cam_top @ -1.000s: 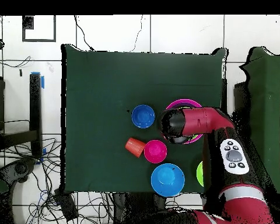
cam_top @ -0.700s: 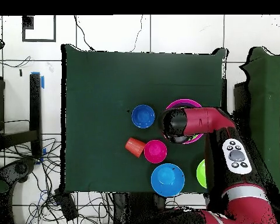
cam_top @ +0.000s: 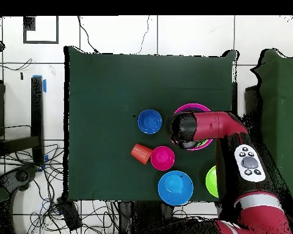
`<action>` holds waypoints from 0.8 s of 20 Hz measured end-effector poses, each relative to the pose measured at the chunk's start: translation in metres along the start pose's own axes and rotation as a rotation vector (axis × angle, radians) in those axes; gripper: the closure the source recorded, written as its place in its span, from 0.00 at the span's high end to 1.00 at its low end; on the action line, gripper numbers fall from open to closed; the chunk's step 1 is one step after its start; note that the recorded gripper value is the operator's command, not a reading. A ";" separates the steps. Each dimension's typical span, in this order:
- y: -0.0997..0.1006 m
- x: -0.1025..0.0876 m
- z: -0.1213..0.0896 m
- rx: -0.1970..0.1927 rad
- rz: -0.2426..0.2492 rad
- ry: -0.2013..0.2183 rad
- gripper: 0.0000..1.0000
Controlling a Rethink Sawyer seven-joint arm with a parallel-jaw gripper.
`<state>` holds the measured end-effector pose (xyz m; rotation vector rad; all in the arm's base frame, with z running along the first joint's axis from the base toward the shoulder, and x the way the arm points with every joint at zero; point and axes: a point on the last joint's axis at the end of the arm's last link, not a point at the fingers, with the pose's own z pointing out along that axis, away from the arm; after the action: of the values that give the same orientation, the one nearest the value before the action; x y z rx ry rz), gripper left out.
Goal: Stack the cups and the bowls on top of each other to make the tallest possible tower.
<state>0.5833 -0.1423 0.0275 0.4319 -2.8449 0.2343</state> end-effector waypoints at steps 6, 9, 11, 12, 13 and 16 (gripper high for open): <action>0.000 -0.002 -0.009 0.013 -0.003 -0.011 1.00; -0.002 -0.001 -0.022 0.028 -0.004 -0.022 1.00; -0.002 0.002 -0.036 0.041 -0.004 -0.032 1.00; -0.001 0.003 -0.043 0.046 -0.004 -0.036 1.00; -0.001 0.004 -0.046 0.048 -0.003 -0.039 1.00; 0.002 0.009 -0.062 0.051 0.003 -0.049 1.00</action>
<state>0.5884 -0.1304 0.0887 0.4496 -2.8935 0.3020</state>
